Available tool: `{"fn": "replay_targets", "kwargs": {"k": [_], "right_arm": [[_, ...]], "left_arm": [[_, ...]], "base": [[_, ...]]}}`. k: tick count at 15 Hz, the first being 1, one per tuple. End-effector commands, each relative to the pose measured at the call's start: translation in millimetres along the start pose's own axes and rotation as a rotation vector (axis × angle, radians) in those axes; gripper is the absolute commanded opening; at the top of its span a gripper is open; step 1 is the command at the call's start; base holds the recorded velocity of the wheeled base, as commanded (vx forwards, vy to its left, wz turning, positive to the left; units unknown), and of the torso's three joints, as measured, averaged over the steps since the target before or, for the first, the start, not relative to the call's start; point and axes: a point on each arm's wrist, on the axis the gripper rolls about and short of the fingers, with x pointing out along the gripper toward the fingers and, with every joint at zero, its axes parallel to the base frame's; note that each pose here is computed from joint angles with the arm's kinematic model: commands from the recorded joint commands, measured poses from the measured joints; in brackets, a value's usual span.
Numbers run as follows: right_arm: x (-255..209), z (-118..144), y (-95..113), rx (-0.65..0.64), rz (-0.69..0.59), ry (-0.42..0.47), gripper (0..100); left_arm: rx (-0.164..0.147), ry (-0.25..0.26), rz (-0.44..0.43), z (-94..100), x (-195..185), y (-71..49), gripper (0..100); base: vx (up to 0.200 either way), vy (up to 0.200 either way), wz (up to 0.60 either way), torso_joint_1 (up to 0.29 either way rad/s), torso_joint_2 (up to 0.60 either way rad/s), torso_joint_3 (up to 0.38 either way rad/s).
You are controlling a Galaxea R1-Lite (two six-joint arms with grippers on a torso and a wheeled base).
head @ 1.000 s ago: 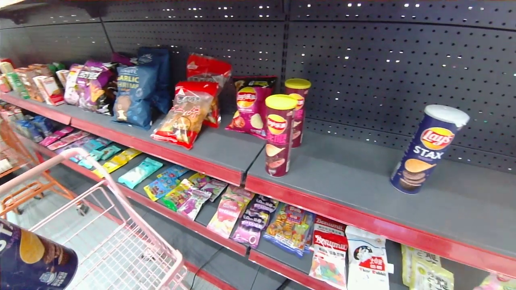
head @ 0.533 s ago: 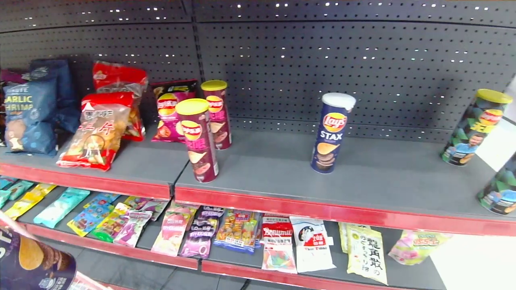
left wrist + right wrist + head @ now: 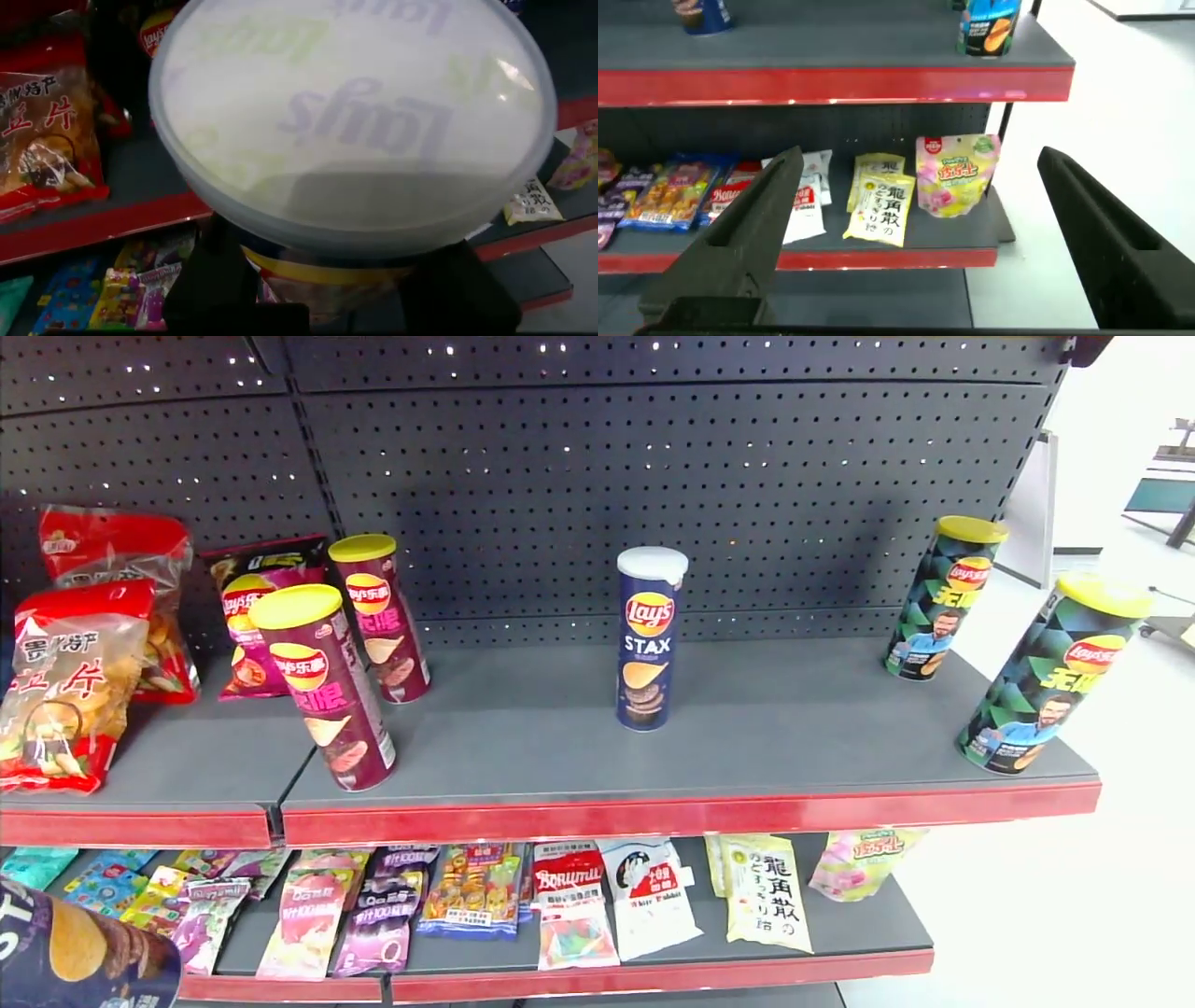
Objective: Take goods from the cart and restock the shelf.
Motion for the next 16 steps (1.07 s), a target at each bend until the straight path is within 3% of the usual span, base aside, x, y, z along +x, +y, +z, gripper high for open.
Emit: {"fn": "replay_targets", "kwargs": {"k": [1,2,3,4,5,6,8,10,14,16], "right_arm": [[0,1,1,-0.019,0.030,0.000,100],[2,42,2,-0.028,0.115,-0.009,100],[10,66,2,-0.018,0.121,0.020,100],[36,118,1,0.014,0.160,0.060,100],[60,131,5,-0.019,0.320,0.121,100],[84,132,11,-0.050,0.388,0.175,100],[140,136,26,-0.055,0.448,0.173,100],[189,133,65,-0.071,0.603,0.147,100],[257,138,106,-0.075,0.657,0.180,100],[279,129,124,-0.080,0.685,0.215,100]], "left_arm": [[0.008,-0.001,-0.002,-10.7,-4,-2.5,0],[0.008,0.000,-0.004,-12.0,-5,-2.8,0],[0.008,-0.002,-0.004,-12.0,-5,-2.8,0],[0.009,-0.005,-0.034,-12.4,-5,-3.4,0],[0.016,0.004,-0.054,-14.3,-3,-3.7,0],[0.033,0.013,-0.053,-16.4,-2,-3.8,0],[0.028,0.027,-0.086,-22.4,-1,-5.0,0],[0.021,0.031,-0.098,-23.6,0,-5.3,0],[0.009,0.044,-0.098,-26.2,1,-5.4,0],[0.001,0.059,-0.099,-29.9,2,-5.6,0]], "base": [[0.000,0.000,0.00,0.000,0.00,0.000],[0.000,0.000,0.00,0.000,0.00,0.000],[0.000,0.000,0.00,0.000,0.00,0.000],[0.000,0.000,0.00,0.000,0.00,0.000],[0.000,0.000,0.00,0.000,0.00,0.000],[0.000,0.000,0.00,0.000,0.00,0.000],[0.000,0.000,0.00,0.000,0.00,0.000],[0.000,0.000,0.00,0.000,0.00,0.000],[0.000,0.000,0.00,0.000,0.00,0.000],[0.000,0.000,0.00,0.000,0.00,0.000]]}}
